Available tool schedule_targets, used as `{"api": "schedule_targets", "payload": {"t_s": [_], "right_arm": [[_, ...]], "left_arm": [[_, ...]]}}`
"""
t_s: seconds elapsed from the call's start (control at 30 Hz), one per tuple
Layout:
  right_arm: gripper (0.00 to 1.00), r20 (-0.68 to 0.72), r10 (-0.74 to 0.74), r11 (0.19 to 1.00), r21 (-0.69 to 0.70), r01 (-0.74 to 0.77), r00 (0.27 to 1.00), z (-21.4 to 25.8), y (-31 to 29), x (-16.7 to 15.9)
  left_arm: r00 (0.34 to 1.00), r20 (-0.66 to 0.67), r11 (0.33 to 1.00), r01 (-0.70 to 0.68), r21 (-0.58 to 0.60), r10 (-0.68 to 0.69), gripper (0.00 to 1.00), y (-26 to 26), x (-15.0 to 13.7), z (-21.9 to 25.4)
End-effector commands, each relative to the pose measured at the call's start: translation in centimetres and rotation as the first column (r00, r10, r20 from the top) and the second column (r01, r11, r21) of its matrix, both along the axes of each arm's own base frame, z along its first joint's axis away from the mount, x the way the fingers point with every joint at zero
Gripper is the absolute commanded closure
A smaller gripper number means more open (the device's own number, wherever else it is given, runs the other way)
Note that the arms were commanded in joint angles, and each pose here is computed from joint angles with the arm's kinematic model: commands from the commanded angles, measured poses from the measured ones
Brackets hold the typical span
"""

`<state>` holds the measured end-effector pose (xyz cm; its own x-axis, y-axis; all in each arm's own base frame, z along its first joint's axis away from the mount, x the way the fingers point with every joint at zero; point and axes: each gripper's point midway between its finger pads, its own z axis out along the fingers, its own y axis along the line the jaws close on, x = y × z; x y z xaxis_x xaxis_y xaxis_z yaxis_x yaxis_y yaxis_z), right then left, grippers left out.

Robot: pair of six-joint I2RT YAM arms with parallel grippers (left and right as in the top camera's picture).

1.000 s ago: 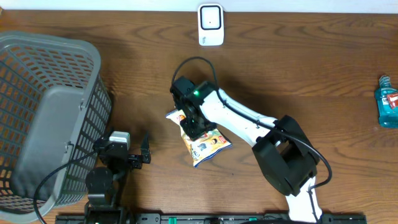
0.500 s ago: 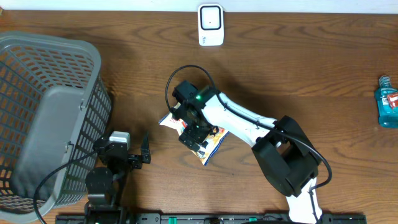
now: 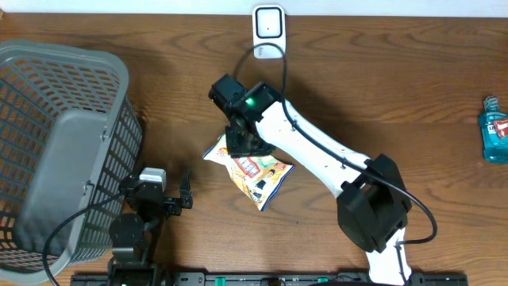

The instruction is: Scan the item barcode

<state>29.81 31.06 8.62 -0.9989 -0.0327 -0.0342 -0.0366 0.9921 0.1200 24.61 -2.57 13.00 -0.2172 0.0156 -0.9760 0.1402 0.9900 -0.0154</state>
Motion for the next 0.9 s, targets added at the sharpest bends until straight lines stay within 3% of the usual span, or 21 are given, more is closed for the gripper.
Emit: {"api": "schedule_targets", "payload": {"t_s": [0.0,0.2,0.33,0.4,0.57,0.6,0.87], "right_arm": [[0.66,-0.012,-0.484,0.875,-0.025,0.483,0.875,-2.4,-1.0,0.4],[0.71,-0.067,-0.499,0.864,0.038,0.502,0.864,-5.6,0.1,-0.1],[0.69,-0.077,-0.525,0.849,0.033,0.528,0.848,-7.7,-0.4,-0.7],[0.58,-0.081,-0.528,0.847,0.018,0.531,0.846,-8.3,-0.9,-1.0],[0.06,-0.082,-0.518,0.855,-0.009,0.519,0.852,-9.0,-2.0,-1.3],[0.01,-0.076,-0.495,0.868,-0.007,0.496,0.866,-9.1,-2.1,-1.2],[0.01,0.023,-0.280,0.960,0.000,0.280,0.960,-8.4,-2.8,0.5]], "left_arm": [[0.999,-0.038,1.000,-0.004,-0.003,0.004,0.02,0.1,-0.1,-1.6],[0.999,-0.038,1.000,-0.004,-0.003,0.004,0.02,0.1,-0.1,-1.6],[0.999,-0.038,1.000,-0.004,-0.003,0.004,0.02,0.1,-0.1,-1.6],[0.999,-0.038,1.000,-0.004,-0.003,0.004,0.02,0.1,-0.1,-1.6],[0.999,-0.038,1.000,-0.004,-0.003,0.004,0.02,0.1,-0.1,-1.6],[0.999,-0.038,1.000,-0.004,-0.003,0.004,0.02,0.1,-0.1,-1.6],[0.999,-0.038,1.000,-0.004,-0.003,0.004,0.02,0.1,-0.1,-1.6]]}}
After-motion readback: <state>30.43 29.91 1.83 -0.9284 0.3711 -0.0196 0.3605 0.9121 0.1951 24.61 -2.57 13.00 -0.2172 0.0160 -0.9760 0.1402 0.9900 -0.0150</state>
